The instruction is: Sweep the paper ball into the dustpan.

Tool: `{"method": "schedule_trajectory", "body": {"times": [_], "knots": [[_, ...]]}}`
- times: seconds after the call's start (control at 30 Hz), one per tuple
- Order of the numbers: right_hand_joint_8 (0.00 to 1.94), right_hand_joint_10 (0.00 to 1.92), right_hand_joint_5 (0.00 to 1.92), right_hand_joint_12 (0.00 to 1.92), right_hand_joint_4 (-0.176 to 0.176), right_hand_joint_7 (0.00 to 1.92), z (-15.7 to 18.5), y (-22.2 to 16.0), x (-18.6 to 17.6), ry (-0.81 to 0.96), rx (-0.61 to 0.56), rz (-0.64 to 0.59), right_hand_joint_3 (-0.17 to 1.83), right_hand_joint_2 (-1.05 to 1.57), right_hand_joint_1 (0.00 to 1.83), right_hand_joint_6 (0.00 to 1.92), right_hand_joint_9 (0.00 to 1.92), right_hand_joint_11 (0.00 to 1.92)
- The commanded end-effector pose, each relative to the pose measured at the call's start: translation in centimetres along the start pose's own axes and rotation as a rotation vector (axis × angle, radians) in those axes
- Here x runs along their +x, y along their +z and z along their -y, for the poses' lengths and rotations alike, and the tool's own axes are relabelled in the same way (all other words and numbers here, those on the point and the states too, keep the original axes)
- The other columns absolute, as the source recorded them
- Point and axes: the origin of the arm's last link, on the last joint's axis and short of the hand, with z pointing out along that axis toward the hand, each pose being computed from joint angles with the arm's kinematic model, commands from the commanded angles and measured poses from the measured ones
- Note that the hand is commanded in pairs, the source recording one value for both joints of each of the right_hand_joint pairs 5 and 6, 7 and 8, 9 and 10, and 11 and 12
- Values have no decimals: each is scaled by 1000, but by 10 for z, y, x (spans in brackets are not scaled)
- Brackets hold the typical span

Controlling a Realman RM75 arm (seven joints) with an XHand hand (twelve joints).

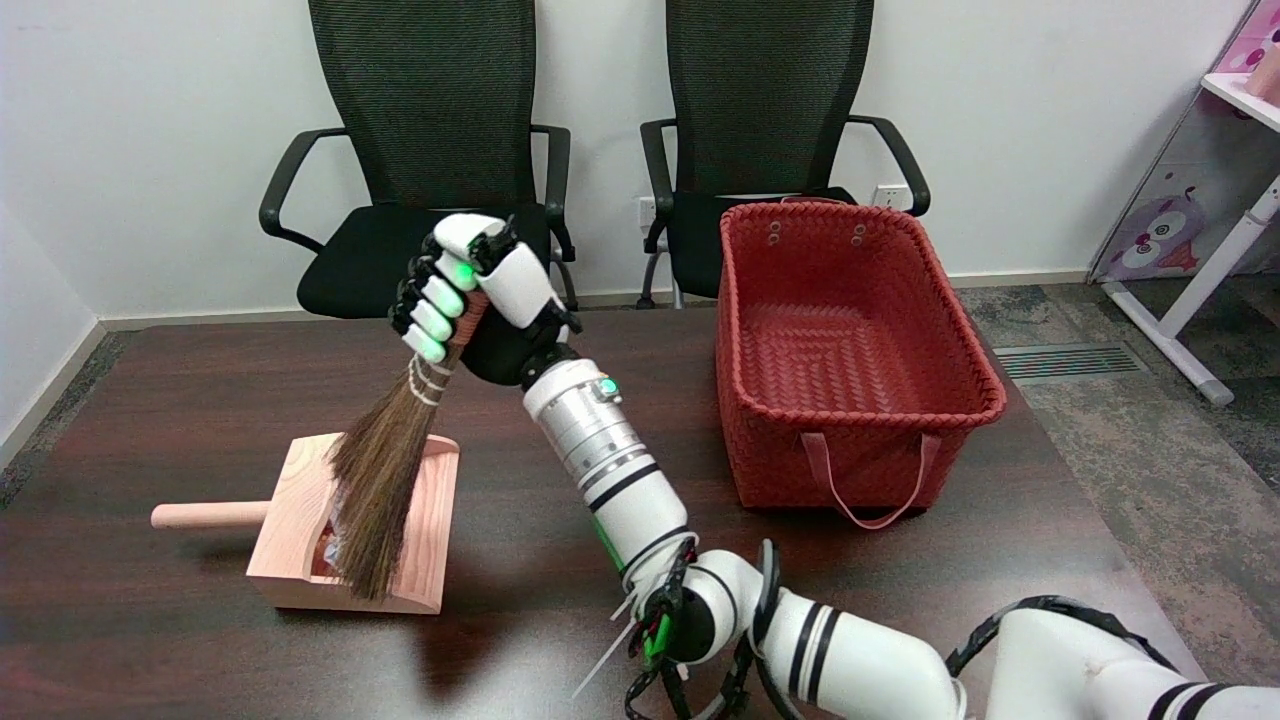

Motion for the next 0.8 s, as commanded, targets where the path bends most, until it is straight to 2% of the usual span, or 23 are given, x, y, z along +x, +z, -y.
{"method": "schedule_trajectory", "body": {"times": [0.03, 0.17, 0.37, 0.8], "knots": [[1920, 1920, 1920, 1920, 5, 1920, 66, -4, -2, -342, 56, 135, 1520, 934, 826, 1920, 1920, 1920], [1920, 1920, 1920, 1920, 8, 1920, 78, -7, 2, -431, 59, 136, 1585, 968, 808, 1920, 1920, 1920], [1920, 1920, 1920, 1920, 11, 1920, 91, -11, 18, -456, 67, 105, 1594, 1002, 809, 1920, 1920, 1920], [1920, 1920, 1920, 1920, 13, 1920, 104, -9, 28, -512, 46, 116, 1598, 1101, 812, 1920, 1920, 1920]]}}
